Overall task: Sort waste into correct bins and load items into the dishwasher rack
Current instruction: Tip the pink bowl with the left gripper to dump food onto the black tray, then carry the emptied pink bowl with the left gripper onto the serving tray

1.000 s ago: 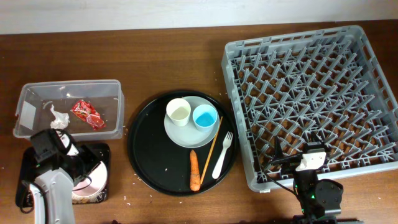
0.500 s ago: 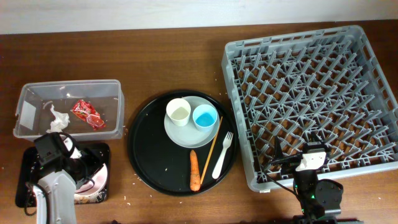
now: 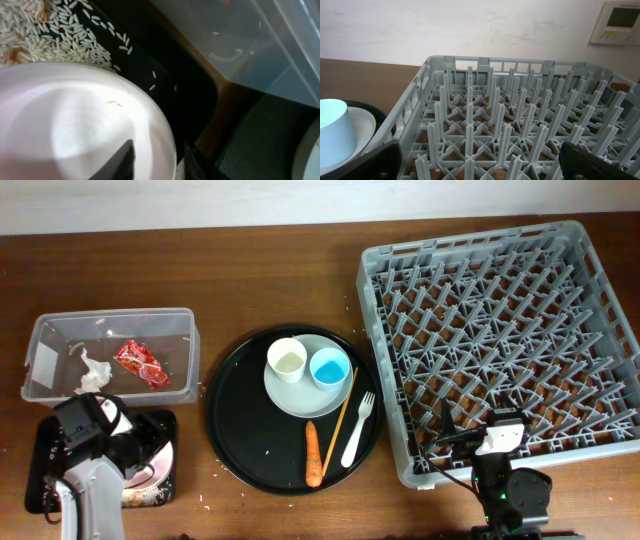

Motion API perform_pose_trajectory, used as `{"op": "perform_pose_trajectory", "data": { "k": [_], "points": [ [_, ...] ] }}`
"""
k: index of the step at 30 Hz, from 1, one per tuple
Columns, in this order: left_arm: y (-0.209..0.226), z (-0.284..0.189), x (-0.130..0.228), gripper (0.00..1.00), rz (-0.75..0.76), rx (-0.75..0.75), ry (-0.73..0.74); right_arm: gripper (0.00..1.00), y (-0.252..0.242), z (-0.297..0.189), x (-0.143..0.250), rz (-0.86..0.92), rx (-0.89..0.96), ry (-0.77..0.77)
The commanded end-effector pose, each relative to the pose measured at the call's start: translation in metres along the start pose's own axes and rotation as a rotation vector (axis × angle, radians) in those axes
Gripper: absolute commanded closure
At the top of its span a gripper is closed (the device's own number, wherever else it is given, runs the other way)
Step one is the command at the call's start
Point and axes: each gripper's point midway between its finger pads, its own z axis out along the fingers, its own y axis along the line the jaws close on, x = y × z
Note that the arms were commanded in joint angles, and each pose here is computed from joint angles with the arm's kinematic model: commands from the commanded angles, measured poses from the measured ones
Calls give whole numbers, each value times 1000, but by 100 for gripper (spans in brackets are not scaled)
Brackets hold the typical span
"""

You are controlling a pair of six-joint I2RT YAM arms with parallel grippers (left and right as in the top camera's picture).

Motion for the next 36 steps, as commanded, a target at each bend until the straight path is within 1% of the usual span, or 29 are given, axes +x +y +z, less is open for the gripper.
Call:
{"op": "perform_pose_trajectory", "data": {
  "k": [1, 3, 6, 7, 10, 11, 14, 17, 19, 22, 25, 30, 36],
  "points": [
    [2, 11, 8, 66, -14, 1, 42, 1, 1, 0, 2, 6, -1, 4],
    [4, 15, 9, 66, -18, -4, 57, 1, 1, 0, 2, 6, -1, 4],
    [4, 18, 10, 89, -20, -3, 64, 2, 1, 0, 2, 5, -1, 4],
    [0, 17, 9, 94, -20, 20, 66, 1, 1, 0, 2, 5, -1, 4],
    [-5, 17, 10, 96, -20, 46, 72, 1, 1, 0, 2, 5, -1, 4],
    [-6, 16, 8, 99, -18, 48, 67, 1, 1, 0, 2, 5, -1, 4],
    [-12, 5, -3, 99, -11, 54, 42, 1, 1, 0, 2, 5, -1, 4],
    [-24, -19, -21, 99, 7, 72, -15, 1, 1, 0, 2, 5, -1, 4],
    [-28, -31, -24, 100, 13, 74, -33, 1, 1, 0, 2, 6, -1, 4],
    [-29, -41, -22, 99, 18, 78, -48, 1, 1, 0, 2, 6, -1, 4],
    [-22, -44, -25, 100, 20, 32, -76, 1, 1, 0, 2, 6, -1, 4],
    [-26, -58, -25, 100, 26, 39, -99, 1, 1, 0, 2, 5, -1, 4],
    [-27, -64, -15, 100, 19, 36, -50, 1, 1, 0, 2, 5, -1, 4]
  ]
}}
